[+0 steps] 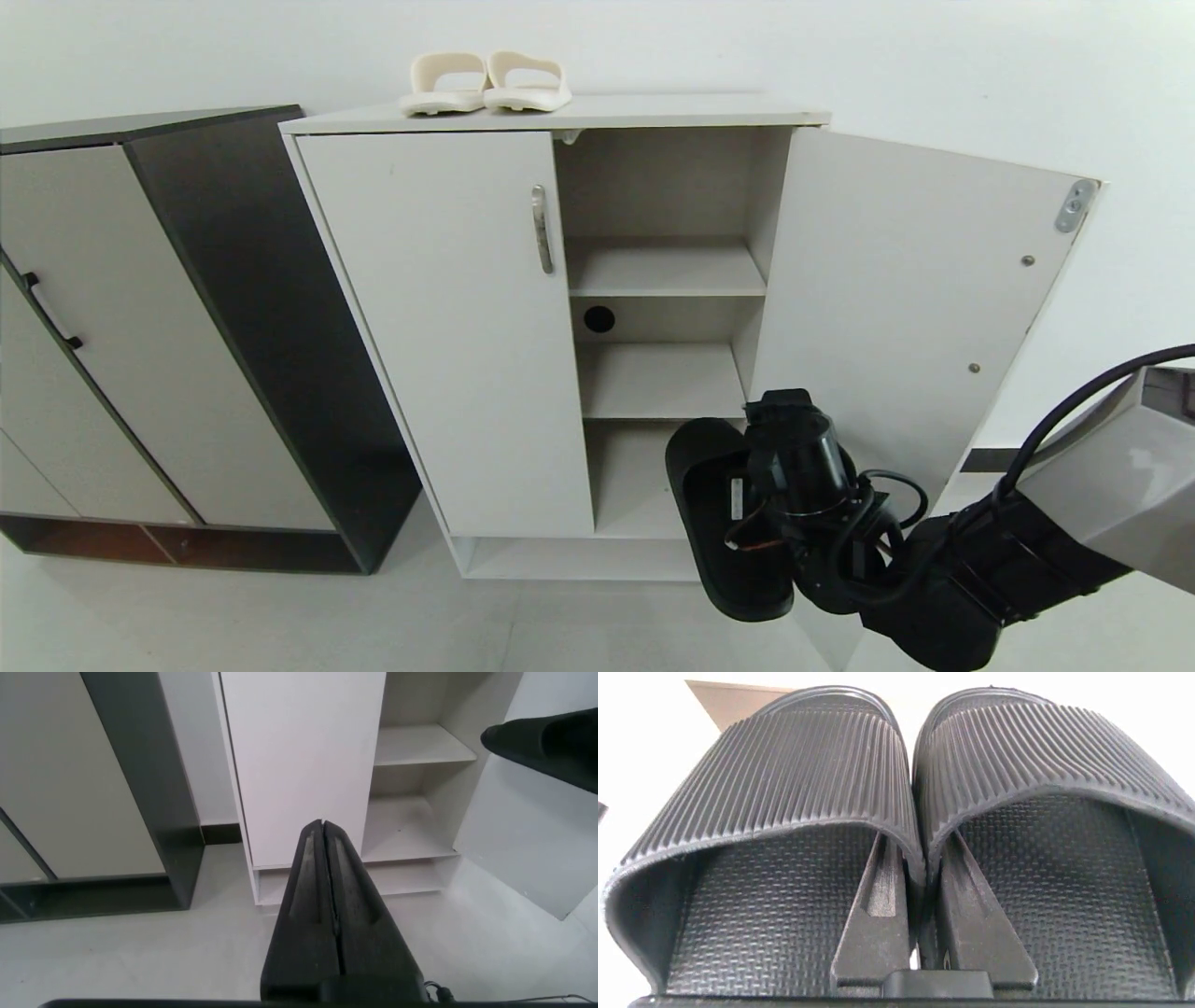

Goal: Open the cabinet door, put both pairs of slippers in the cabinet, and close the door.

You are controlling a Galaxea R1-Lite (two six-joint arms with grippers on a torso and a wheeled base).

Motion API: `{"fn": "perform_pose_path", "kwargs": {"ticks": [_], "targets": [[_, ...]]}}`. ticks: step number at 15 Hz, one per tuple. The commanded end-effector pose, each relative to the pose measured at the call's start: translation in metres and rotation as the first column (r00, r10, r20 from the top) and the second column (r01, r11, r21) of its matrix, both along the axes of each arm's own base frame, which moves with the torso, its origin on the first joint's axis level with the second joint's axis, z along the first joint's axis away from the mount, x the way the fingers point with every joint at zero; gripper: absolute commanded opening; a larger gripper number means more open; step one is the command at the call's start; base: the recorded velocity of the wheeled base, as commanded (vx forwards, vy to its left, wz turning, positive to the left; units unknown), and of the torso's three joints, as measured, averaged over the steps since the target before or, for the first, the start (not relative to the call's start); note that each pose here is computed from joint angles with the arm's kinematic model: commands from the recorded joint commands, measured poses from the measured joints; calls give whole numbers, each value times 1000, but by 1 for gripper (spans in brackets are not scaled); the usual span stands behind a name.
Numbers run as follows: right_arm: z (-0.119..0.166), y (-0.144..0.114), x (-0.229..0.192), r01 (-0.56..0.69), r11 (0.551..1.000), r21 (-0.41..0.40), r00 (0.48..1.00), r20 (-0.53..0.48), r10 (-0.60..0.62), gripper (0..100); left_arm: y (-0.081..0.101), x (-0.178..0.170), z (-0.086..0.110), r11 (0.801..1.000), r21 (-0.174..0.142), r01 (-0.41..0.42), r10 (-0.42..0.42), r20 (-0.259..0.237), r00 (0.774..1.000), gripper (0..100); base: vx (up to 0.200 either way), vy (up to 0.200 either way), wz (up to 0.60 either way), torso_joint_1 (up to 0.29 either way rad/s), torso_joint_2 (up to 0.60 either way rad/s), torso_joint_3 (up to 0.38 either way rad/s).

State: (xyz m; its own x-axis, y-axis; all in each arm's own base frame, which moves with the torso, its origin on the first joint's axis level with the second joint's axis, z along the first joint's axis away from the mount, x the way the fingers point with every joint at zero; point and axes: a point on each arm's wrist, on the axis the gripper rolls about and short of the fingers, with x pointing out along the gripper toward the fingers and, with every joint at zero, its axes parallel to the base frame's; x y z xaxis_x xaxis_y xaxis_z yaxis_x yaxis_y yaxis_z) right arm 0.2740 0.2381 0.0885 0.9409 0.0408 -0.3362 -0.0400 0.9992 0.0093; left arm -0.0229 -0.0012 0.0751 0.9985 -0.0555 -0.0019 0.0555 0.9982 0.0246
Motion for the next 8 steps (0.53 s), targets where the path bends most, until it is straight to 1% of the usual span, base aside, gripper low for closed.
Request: {"fn": "perform_pose_path", "kwargs": {"ticks": [1, 6, 8], "targets": [[-2, 0, 1, 3, 1000, -3, 1000, -4, -3, 0, 0, 0, 0, 1000, 0, 0, 0, -1, 1000, 0, 0, 0, 0, 0, 0, 0], [-6, 0, 3, 20, 1000, -15, 1000, -4, -20, 0, 0, 0, 0, 1000, -2, 0, 0, -1, 1000, 0, 0, 0, 0, 0, 0, 0], [-1, 3, -1, 12, 1000, -10, 1000, 9, -12, 0, 0, 0, 0, 1000, -2, 0, 0, -1, 1000, 0, 0, 0, 0, 0, 0, 0]]}}
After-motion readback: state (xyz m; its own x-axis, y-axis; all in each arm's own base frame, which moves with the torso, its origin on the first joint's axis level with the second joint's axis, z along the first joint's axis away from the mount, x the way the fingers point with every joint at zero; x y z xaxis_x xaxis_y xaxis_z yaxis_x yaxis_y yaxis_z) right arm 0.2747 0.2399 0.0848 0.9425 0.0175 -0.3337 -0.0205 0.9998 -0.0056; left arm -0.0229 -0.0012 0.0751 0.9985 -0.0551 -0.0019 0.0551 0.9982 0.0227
